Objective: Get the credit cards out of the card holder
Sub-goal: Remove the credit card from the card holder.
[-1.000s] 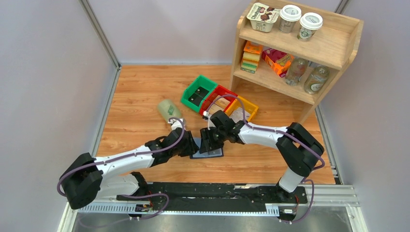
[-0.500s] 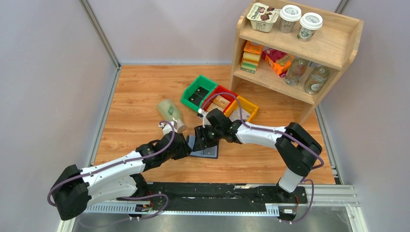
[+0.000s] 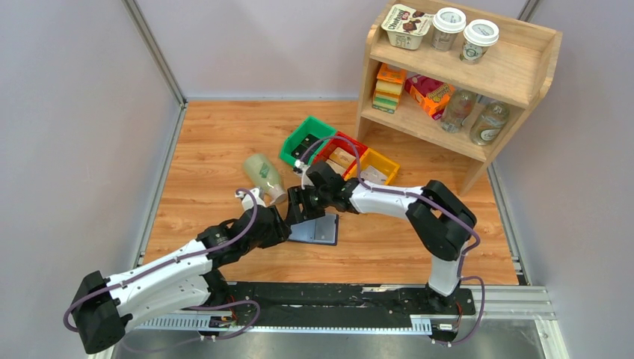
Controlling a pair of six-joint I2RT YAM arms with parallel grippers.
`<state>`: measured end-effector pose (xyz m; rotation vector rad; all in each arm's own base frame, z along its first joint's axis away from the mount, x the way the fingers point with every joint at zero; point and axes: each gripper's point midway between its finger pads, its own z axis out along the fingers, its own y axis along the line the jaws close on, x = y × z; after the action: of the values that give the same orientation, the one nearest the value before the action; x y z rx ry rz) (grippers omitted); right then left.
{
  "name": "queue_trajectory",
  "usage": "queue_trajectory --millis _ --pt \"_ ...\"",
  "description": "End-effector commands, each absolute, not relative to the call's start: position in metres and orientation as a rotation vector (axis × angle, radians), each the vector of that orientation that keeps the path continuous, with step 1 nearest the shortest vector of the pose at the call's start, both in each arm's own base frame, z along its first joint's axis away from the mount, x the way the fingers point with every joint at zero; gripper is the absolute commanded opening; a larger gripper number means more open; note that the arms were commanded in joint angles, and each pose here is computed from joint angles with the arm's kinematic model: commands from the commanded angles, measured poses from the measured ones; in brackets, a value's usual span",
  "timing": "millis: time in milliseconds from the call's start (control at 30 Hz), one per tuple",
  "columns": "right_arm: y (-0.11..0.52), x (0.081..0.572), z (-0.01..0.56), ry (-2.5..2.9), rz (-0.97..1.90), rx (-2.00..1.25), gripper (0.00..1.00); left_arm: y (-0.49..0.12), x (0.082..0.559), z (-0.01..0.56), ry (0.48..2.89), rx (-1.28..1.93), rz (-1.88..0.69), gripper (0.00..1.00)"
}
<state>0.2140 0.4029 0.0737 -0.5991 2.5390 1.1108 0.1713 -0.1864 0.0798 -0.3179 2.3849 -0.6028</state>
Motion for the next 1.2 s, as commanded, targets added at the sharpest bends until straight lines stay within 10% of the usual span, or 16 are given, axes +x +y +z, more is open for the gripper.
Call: queue_trajectory --millis 0,1167 --pt "0.418 0.222 0.069 2.550 1.107 -0.599 0.64 -0.192 0.179 0.104 2.339 -0.268 -0.626 0.56" --pt "0.297 0.222 0.072 2.608 0.640 -0.194 0.58 -0.203 0.214 0.049 2.654 -0.091 -0.387 0.56"
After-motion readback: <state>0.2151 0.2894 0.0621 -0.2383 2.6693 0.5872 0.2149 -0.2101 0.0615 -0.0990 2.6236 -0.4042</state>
